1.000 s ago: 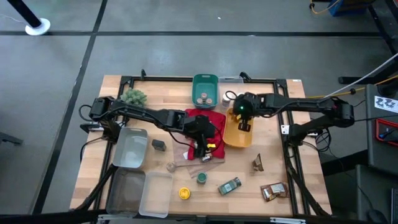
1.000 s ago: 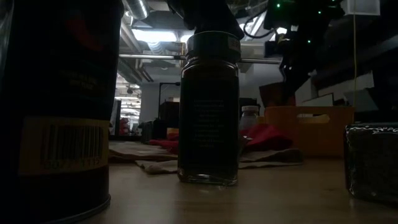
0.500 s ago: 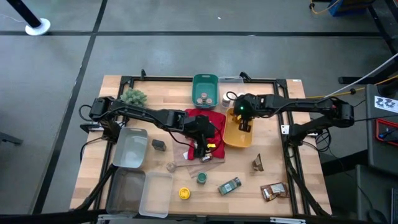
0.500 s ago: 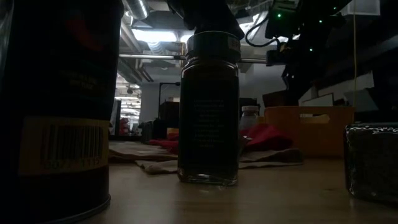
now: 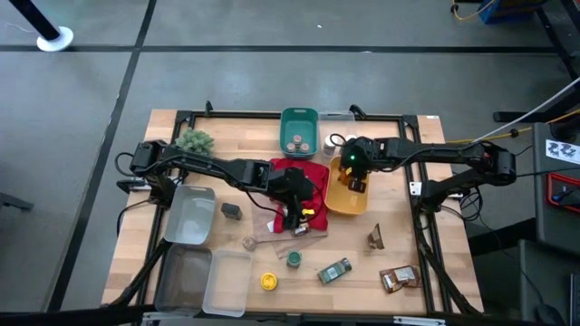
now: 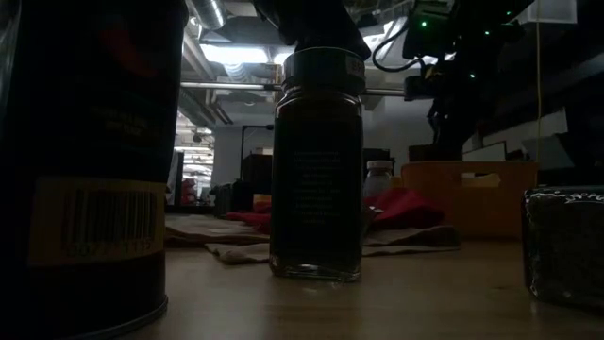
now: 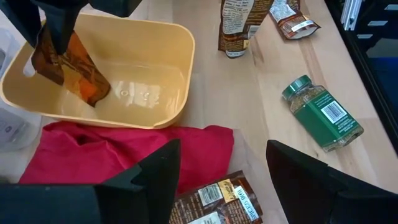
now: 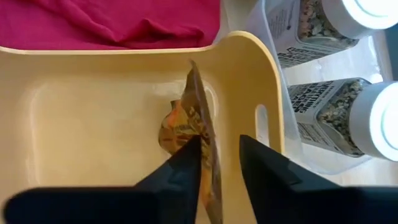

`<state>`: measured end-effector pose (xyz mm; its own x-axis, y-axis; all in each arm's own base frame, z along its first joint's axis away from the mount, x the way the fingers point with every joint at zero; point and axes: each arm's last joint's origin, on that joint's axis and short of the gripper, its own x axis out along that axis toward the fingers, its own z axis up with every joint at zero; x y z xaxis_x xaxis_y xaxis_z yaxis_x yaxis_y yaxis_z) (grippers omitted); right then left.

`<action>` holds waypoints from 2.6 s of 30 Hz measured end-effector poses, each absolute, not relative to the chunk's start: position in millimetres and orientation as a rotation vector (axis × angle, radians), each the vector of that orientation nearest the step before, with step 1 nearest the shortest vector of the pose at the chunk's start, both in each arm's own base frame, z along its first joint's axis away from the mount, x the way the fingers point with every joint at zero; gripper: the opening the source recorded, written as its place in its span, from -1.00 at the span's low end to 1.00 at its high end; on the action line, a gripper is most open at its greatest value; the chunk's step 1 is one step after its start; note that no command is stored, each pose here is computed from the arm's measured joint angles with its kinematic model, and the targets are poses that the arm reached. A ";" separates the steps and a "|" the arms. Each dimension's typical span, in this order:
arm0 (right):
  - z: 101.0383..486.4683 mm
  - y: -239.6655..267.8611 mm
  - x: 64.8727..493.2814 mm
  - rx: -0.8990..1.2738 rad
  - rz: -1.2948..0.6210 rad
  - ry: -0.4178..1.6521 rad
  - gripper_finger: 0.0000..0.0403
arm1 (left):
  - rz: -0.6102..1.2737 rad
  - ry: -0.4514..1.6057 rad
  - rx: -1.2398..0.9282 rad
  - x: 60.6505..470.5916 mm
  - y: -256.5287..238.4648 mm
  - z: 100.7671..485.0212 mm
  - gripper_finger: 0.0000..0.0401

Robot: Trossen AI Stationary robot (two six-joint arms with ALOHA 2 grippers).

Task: Sort spices by type
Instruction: Put the center brown seasoning sachet into the yellow bin

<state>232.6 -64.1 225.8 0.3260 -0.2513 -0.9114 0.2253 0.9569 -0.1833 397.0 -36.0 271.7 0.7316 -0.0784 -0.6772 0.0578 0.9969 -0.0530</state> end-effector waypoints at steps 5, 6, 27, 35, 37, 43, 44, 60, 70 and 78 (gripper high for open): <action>224.9 -63.9 230.6 -0.029 -0.317 1.222 -0.30 | -0.044 0.752 -0.071 397.2 -29.4 270.7 0.10; 224.7 -63.7 229.9 -0.029 -0.316 1.231 -0.29 | -0.032 0.759 -0.086 396.9 -26.4 269.2 0.10; 290.4 -65.0 235.8 -0.029 -0.319 1.189 -0.28 | 0.190 0.927 -0.207 369.3 53.2 196.4 0.10; 325.4 -61.0 235.7 -0.010 -0.273 1.067 -0.28 | 0.175 0.913 -0.189 366.2 52.5 176.8 0.10; 333.3 -57.7 234.7 -0.019 -0.265 1.041 -0.28 | 0.158 0.912 -0.196 365.0 51.6 173.1 0.10; 346.9 -42.1 234.6 -0.054 -0.211 0.990 -0.28 | 0.121 0.917 -0.211 364.8 49.9 162.3 0.10; 347.8 -39.5 235.1 -0.060 -0.202 0.980 -0.28 | 0.106 0.908 -0.213 365.8 49.4 162.7 0.10; 348.5 3.8 237.0 -0.139 -0.047 0.969 -0.28 | 0.001 0.893 -0.183 369.5 36.5 162.6 0.10; 348.4 24.7 235.8 -0.160 0.023 0.962 -0.28 | -0.064 0.896 -0.219 376.0 32.3 147.4 0.10; 348.4 26.4 235.6 -0.141 0.017 0.961 -0.28 | -0.102 0.901 -0.212 377.0 17.8 147.4 0.10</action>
<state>235.6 26.4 348.4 0.5729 -0.0486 -0.8182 -0.0767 0.9907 -0.1125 377.0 17.8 147.4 0.6177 -0.1762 -0.7664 -0.0011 0.9744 -0.2249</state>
